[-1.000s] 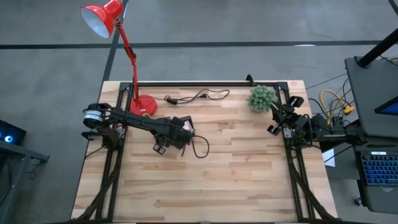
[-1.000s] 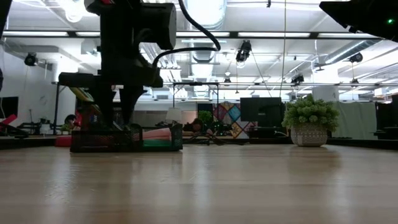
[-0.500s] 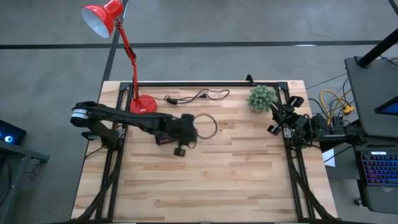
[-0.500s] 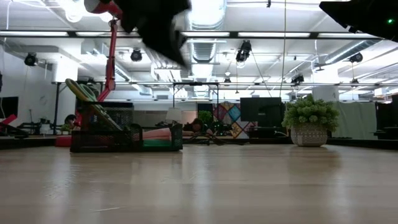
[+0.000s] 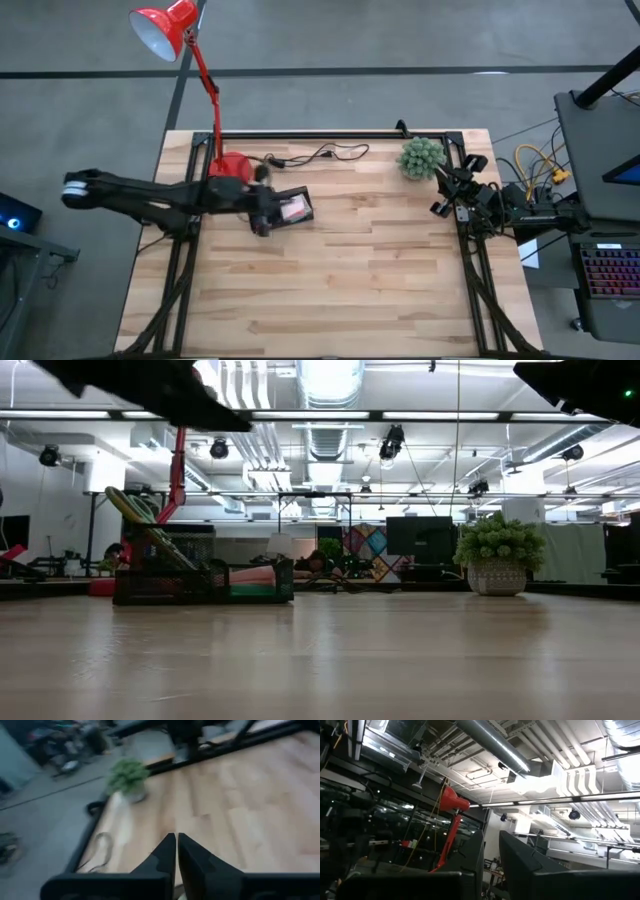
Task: Pick and place office supplies into organizer
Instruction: Return to Home Position
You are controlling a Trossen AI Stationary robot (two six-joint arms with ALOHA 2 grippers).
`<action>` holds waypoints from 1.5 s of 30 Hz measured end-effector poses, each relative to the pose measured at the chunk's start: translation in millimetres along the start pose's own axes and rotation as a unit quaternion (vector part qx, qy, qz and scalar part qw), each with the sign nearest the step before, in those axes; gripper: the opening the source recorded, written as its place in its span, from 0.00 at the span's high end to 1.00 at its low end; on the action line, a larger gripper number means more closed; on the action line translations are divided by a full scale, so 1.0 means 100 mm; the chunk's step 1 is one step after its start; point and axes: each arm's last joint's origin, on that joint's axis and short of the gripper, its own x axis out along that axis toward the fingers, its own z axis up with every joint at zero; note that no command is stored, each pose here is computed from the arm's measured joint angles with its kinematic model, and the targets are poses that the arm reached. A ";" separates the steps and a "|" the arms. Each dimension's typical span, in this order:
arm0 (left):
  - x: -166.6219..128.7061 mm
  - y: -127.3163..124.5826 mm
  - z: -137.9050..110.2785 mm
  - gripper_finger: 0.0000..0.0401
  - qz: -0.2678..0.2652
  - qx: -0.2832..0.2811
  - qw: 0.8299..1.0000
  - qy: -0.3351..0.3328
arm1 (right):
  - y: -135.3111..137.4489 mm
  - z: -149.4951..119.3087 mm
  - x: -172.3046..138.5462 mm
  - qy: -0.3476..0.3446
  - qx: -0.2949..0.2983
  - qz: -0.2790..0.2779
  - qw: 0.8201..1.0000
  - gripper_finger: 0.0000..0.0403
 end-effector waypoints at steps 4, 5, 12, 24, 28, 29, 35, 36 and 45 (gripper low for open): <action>-0.37 0.02 -0.19 0.99 0.032 -0.009 0.999 -0.042 | 0.00 0.00 0.00 0.000 0.003 0.000 1.000 0.87; -0.46 0.03 -0.23 0.99 0.037 -0.012 0.998 -0.057 | 0.00 0.00 0.00 0.000 0.005 0.000 1.000 0.87; -0.80 -0.02 -0.60 0.99 0.070 -0.037 0.983 -0.167 | 0.00 0.00 0.00 0.000 0.005 0.000 1.000 0.87; -0.91 -0.13 -1.18 0.99 0.145 -0.047 0.971 -0.185 | 0.00 0.00 0.00 0.004 0.020 -0.006 1.000 0.87; -0.90 -0.15 -1.24 0.99 0.133 -0.051 0.977 -0.161 | 0.02 -0.06 0.00 0.042 0.057 -0.016 0.997 0.87; -0.90 -0.15 -1.23 0.99 0.134 -0.052 0.976 -0.164 | 0.03 -0.09 -0.01 0.057 0.063 -0.011 0.996 0.87; -0.87 -0.16 -1.25 0.99 0.130 -0.045 0.980 -0.145 | 0.16 -0.26 -0.05 0.136 0.101 0.064 0.984 0.87; -0.87 -0.16 -1.25 0.99 0.130 -0.045 0.980 -0.147 | 0.18 -0.28 -0.06 0.143 0.109 0.087 0.980 0.87; -0.87 -0.16 -1.26 0.99 0.130 -0.044 0.980 -0.146 | 0.30 -0.36 -0.13 0.193 0.169 0.228 0.939 0.87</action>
